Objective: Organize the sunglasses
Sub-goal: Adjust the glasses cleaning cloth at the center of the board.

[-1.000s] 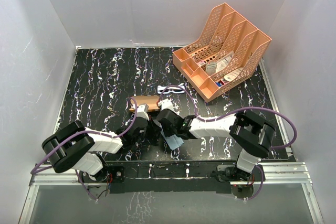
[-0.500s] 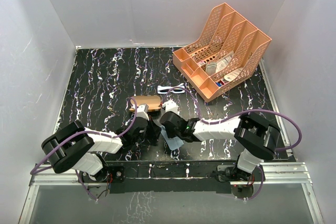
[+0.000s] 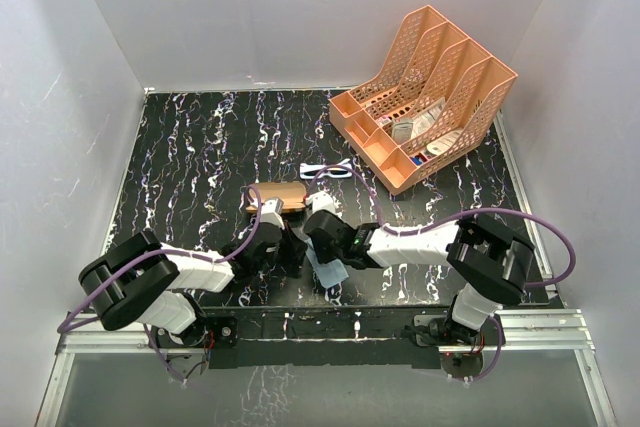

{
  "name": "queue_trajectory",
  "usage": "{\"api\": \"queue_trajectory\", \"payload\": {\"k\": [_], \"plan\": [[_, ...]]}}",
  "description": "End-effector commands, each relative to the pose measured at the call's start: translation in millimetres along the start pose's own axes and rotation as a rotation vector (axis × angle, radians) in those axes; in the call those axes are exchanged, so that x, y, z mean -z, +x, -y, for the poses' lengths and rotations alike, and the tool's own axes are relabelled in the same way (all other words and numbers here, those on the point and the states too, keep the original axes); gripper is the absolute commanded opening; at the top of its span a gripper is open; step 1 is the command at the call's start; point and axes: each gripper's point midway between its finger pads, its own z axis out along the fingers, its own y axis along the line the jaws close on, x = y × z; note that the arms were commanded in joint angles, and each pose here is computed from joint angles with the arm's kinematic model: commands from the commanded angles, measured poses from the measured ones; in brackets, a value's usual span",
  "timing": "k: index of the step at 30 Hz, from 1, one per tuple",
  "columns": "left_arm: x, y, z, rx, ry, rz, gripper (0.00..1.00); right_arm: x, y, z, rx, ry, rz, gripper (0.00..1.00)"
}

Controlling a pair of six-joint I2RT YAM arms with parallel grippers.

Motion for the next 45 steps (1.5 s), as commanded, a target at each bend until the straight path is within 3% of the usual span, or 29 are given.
{"api": "queue_trajectory", "payload": {"k": [1, 10, 13, 17, 26, 45], "plan": [[2.6, 2.6, -9.0, -0.03, -0.043, -0.023, 0.0, 4.6, -28.8, -22.0, -0.005, -0.072, 0.056, 0.0], [8.3, -9.1, -4.5, -0.048, -0.044, 0.007, 0.0, 2.3, -35.8, -29.3, -0.004, -0.086, 0.059, 0.0], [13.6, -17.3, -6.4, -0.061, -0.069, 0.03, 0.15, 0.8, -34.6, -29.3, -0.004, -0.085, 0.054, 0.0], [23.6, -31.0, -7.0, -0.08, -0.088, 0.073, 0.24, -0.6, -33.9, -29.9, -0.003, -0.086, 0.051, 0.0], [26.4, -31.6, -12.9, -0.075, -0.109, 0.084, 0.18, -1.5, -36.0, -35.2, -0.005, -0.106, 0.049, 0.0], [32.8, -31.1, -28.0, -0.064, -0.16, 0.106, 0.15, 2.7, -31.5, -43.8, -0.01, -0.145, 0.039, 0.0]]}}
